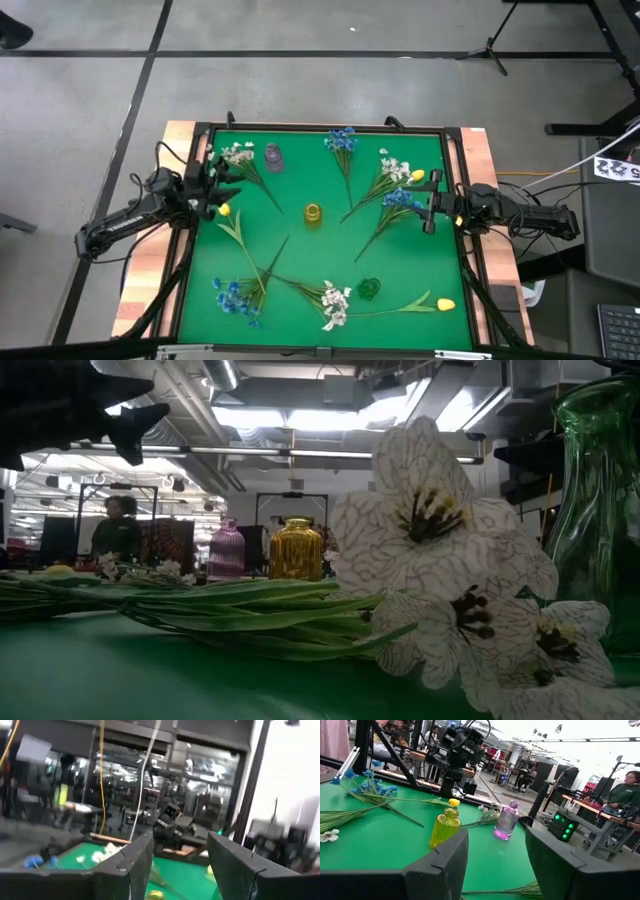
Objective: Sort flowers into vase by color
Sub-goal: Put the middle left yellow flower into the yellow vase
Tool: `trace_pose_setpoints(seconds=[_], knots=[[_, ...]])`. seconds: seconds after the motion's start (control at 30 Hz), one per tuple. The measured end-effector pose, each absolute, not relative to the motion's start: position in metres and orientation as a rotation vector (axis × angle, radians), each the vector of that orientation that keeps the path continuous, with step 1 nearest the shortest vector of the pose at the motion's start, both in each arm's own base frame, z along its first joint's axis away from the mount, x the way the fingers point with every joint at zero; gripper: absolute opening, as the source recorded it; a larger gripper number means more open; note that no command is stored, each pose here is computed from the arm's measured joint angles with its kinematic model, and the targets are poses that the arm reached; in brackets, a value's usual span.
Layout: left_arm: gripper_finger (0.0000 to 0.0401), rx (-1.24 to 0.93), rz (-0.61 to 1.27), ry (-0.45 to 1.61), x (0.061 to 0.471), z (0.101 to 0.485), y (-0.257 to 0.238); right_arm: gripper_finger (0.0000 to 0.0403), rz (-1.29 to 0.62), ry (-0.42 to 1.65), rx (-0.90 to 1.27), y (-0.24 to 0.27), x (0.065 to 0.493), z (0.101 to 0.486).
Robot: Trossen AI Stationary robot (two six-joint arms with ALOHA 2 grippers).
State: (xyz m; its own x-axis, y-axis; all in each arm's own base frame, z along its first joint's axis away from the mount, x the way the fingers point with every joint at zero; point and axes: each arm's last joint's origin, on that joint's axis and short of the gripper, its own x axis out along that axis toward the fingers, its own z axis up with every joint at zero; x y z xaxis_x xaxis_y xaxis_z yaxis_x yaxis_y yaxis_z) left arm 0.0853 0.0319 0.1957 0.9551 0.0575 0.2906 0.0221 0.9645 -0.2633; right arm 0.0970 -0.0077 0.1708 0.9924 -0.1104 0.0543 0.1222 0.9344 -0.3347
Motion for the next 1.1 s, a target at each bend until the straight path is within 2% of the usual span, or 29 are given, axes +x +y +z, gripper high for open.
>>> trace_pose_setpoints(seconds=[0.13, 0.3, 0.47, 0.63, 0.77, 0.9, 1.0, 1.1], knots=[[0.0182, -0.499, 0.106, -0.335, 0.085, 0.197, 0.036, 0.0198, -0.142, -0.031, -0.344, -0.008, 0.097, 0.171], [0.0182, -0.733, 0.073, -0.143, 0.090, 0.187, 0.032, 0.0198, -0.201, -0.021, -0.345, -0.010, 0.097, 0.171], [0.0182, -0.729, -0.035, -0.087, 0.096, 0.206, 0.023, 0.0198, -0.236, -0.018, -0.344, -0.011, 0.096, 0.171], [0.0182, -0.683, 0.002, -0.049, 0.106, 0.242, 0.019, 0.0198, -0.240, -0.018, -0.344, -0.011, 0.096, 0.171], [0.0182, -0.738, 0.130, 0.149, 0.124, 0.255, 0.019, 0.0198, -0.240, -0.017, -0.344, -0.011, 0.096, 0.171], [0.0182, -0.828, 0.268, 0.462, 0.142, 0.250, 0.018, 0.0198, -0.240, -0.017, -0.344, -0.011, 0.096, 0.171], [0.0182, -0.810, 0.303, 0.673, 0.155, 0.239, 0.013, 0.0198, -0.240, -0.017, -0.344, -0.011, 0.096, 0.171], [0.0182, -0.761, 0.286, 0.799, 0.170, 0.230, 0.005, 0.0198, -0.240, -0.017, -0.344, -0.011, 0.096, 0.171]])
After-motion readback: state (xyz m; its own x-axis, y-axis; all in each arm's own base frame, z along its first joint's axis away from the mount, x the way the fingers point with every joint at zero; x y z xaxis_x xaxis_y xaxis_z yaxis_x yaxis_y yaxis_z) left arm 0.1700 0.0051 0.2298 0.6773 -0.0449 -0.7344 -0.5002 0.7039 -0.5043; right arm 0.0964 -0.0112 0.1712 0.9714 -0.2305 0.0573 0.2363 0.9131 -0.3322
